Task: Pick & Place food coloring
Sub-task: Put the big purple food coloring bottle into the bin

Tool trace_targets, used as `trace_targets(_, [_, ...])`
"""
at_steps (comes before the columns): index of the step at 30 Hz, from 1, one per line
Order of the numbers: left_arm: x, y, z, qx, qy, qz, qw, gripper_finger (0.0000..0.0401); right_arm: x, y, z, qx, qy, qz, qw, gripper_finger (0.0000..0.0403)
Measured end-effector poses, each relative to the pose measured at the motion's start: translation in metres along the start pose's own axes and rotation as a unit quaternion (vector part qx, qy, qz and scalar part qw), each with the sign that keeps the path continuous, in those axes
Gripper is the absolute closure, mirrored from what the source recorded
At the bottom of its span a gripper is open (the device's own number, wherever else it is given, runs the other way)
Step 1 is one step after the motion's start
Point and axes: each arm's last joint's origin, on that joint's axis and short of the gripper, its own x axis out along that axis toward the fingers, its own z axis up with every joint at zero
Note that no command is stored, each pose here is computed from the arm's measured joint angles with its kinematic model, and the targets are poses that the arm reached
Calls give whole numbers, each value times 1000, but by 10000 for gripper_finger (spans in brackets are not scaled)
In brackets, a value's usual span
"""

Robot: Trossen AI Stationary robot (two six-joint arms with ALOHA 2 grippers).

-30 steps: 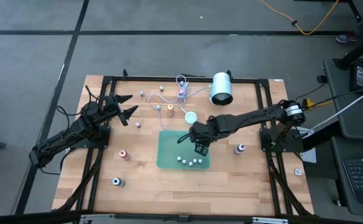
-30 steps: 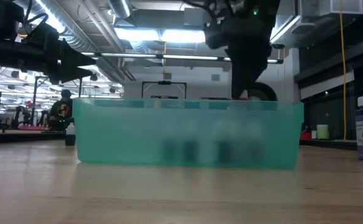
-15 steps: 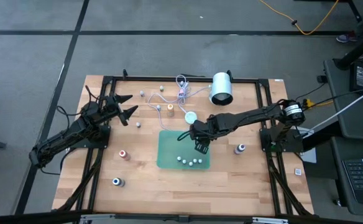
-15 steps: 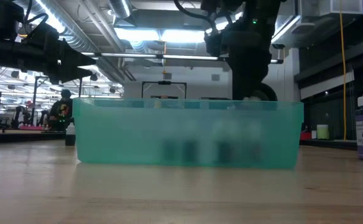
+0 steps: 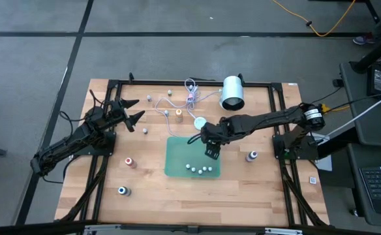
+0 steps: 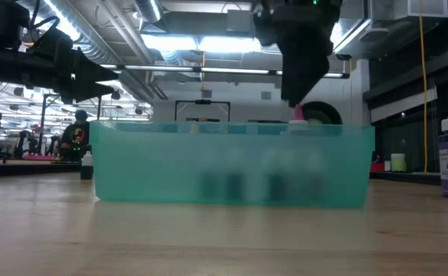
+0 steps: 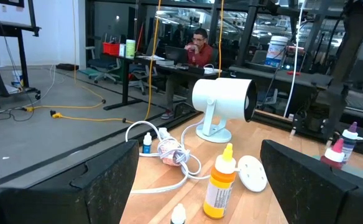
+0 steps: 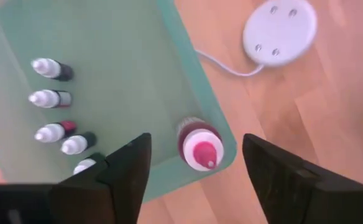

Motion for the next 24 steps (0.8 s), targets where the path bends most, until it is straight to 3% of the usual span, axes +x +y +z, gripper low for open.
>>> trace_targets(9, [0,0,0,0,1,0,1000,68,-37,-8,-6,-13,-8,53,998,94])
trace_targets(14, [0,0,0,0,0,0,1000,68,-48,-20,-24,-17,46,30,998,71])
trace_targets(18, [0,0,0,0,0,0,1000,68,-47,-31,-43,27,104,-8,994,69])
trace_targets(24, [0,0,0,0,0,0,1000,68,-45,-35,-68,97,124,-30,987,69])
